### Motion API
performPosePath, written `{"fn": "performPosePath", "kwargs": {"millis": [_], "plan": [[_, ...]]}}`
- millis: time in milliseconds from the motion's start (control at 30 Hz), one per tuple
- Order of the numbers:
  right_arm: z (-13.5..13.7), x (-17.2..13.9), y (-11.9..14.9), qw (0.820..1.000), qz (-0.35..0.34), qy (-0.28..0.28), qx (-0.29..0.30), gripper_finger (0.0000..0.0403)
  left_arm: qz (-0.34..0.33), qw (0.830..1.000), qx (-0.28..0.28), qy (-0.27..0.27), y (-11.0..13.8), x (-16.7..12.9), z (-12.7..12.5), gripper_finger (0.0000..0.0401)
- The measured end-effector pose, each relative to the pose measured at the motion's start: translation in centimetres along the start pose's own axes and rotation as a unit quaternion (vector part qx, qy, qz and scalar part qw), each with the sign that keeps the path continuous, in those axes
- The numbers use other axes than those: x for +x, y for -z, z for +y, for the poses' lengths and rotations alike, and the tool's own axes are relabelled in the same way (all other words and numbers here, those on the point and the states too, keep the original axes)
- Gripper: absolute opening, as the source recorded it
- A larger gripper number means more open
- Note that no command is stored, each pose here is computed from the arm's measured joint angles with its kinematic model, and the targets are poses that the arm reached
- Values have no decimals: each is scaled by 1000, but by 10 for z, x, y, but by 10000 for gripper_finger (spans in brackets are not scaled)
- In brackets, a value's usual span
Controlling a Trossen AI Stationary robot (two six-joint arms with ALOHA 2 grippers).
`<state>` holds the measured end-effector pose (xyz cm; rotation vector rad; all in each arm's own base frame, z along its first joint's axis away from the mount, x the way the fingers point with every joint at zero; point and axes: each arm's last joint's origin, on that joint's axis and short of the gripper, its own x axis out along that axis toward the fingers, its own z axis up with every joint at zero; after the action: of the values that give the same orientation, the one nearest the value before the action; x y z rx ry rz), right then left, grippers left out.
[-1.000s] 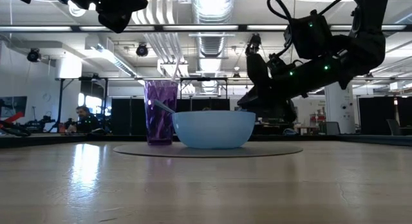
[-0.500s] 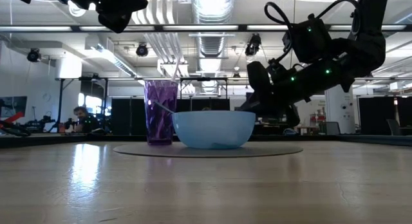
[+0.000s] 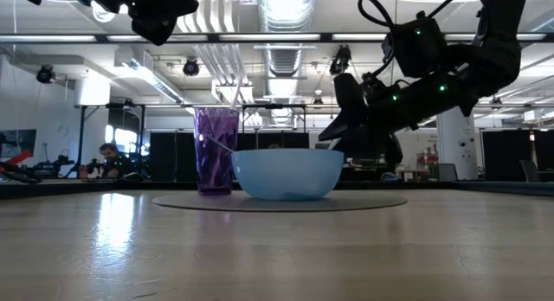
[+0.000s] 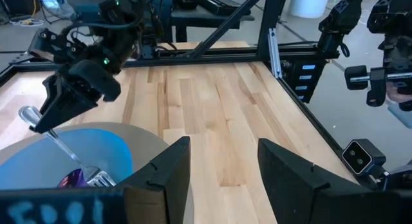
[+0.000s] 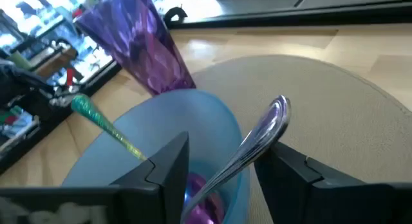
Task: Pick & Place Utensil
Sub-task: Put the silver fork into the blue bowl on the gray mat, then return to Home Position
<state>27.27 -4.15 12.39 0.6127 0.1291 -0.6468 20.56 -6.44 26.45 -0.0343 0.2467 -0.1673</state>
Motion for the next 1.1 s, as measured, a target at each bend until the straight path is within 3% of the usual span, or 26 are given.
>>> {"fn": "performPosePath", "kwargs": {"millis": [300,667,800,1100], "plan": [[-2,-18,-10,997,71,32,-14,193,1,1000,-7,0,0,-2,0,175],[1,-45,-32,995,94,38,-25,196,-1,1000,-7,3,-3,-11,1,175],[4,-60,-43,993,114,2,-18,195,6,1000,-6,3,-6,-23,3,175],[20,-91,-71,976,127,-173,-31,187,-11,1000,26,4,-11,-59,7,174]]}}
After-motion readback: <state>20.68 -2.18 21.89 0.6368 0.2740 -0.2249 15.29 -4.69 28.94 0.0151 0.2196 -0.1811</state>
